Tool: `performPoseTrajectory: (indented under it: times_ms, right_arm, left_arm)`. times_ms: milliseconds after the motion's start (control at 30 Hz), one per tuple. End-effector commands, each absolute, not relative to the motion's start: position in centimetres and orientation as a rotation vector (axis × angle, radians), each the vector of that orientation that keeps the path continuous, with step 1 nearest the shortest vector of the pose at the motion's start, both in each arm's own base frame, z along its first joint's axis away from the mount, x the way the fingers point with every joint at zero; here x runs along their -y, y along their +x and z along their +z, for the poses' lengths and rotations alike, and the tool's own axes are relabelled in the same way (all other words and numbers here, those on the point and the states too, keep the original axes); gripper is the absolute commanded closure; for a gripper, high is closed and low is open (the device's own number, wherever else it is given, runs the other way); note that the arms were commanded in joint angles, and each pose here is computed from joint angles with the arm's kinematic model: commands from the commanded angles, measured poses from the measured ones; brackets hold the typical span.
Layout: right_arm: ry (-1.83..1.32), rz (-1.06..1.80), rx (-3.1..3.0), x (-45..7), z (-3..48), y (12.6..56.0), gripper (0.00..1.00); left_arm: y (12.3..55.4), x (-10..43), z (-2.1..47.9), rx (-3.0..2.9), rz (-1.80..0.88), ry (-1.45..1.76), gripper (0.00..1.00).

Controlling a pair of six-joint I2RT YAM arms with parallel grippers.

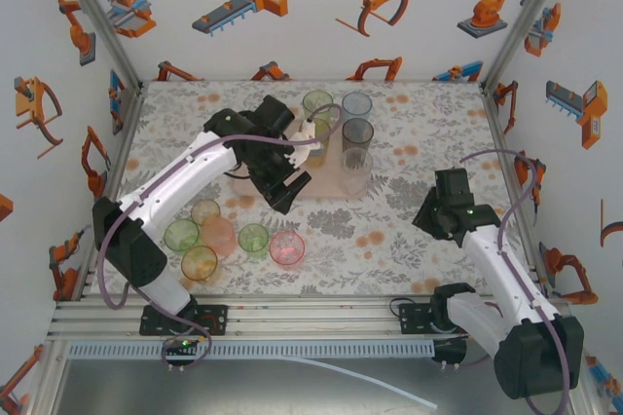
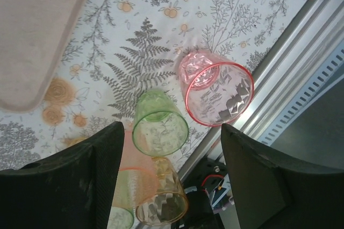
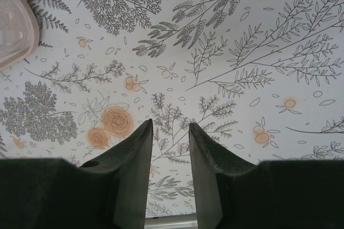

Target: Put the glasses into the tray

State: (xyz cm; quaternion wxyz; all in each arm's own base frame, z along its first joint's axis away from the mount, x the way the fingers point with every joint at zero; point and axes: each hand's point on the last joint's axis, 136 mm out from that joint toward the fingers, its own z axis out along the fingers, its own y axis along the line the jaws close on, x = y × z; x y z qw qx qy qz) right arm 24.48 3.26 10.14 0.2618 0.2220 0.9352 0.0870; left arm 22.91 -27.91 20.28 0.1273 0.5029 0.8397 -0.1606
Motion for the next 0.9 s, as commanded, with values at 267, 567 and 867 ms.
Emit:
performPoseTrajectory:
  times_ms: [267,567,867]
  right_arm:
    - [0.634,0.245,-2.514,-3.1,10.0,24.5,0.66]
    - [0.636,0.229,-2.514,-2.9,10.2,24.4,0.66]
    - [0.626,0.236,-2.515,-3.0,10.4,24.9,0.66]
  left_arm:
    - [20.8,30.5,16.8,-2.324,-0.485,1.622,0.31]
    - [19.5,31.3,14.1,-2.292,-0.389,1.738,0.34]
    - [19.0,30.3,13.4,-2.297,-0.348,1.759,0.37]
